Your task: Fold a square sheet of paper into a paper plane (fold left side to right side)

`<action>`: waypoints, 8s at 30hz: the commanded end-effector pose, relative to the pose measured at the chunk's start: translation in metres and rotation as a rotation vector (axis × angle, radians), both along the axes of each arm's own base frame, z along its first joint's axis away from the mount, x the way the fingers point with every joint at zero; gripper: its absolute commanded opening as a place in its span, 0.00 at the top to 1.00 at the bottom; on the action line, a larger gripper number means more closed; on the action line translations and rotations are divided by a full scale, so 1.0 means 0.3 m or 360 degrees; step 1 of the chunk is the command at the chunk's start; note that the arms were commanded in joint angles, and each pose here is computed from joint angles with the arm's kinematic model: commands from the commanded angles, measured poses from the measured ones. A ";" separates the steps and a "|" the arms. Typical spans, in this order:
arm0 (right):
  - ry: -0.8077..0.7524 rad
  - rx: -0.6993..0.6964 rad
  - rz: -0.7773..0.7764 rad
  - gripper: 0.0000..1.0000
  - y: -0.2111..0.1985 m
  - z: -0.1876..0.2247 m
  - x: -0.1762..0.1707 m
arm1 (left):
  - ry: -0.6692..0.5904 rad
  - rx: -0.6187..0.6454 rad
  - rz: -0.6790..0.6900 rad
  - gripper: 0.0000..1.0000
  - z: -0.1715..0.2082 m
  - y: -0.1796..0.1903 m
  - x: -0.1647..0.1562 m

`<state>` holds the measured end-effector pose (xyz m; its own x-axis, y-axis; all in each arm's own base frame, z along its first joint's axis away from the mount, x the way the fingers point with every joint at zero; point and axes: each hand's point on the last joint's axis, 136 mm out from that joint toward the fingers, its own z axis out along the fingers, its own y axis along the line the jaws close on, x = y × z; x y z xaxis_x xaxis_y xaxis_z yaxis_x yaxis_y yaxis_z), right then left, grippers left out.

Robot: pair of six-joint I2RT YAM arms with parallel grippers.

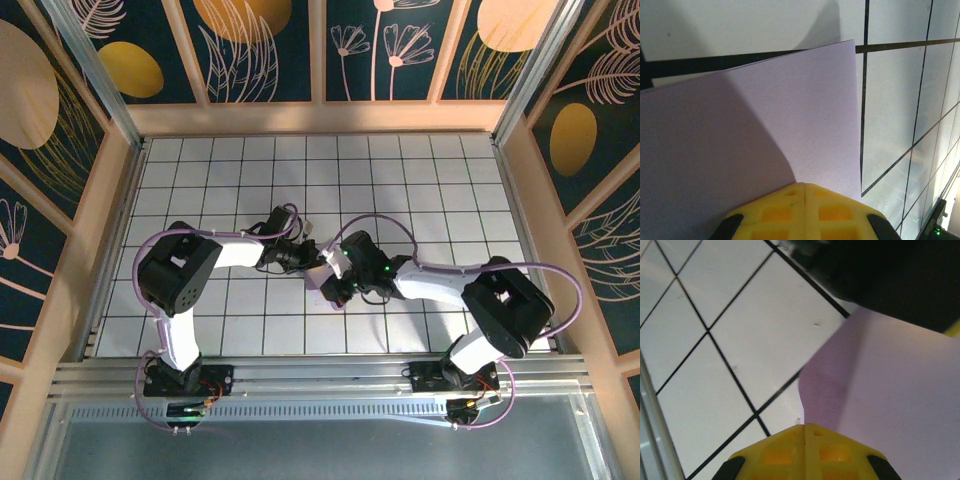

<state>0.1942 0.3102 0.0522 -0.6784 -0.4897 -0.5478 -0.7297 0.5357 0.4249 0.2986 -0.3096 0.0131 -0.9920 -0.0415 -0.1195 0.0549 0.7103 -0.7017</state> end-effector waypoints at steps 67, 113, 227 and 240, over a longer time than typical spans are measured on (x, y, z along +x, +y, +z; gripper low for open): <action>0.0009 -0.0285 -0.0354 1.00 -0.129 -0.119 0.188 | 0.0054 0.0138 -0.0035 1.00 -0.063 0.020 -0.028; 0.0151 -0.0361 -0.0455 1.00 -0.170 -0.191 0.168 | -0.0156 -0.0235 0.0019 1.00 0.129 -0.031 -0.133; 0.0986 -0.0101 -0.0614 1.00 -0.145 -0.157 -0.054 | 0.0029 0.0151 0.0065 1.00 -0.064 0.058 -0.157; 0.1016 -0.0295 -0.0617 1.00 -0.207 -0.208 -0.124 | 0.0033 0.0169 0.0074 1.00 -0.070 0.063 -0.156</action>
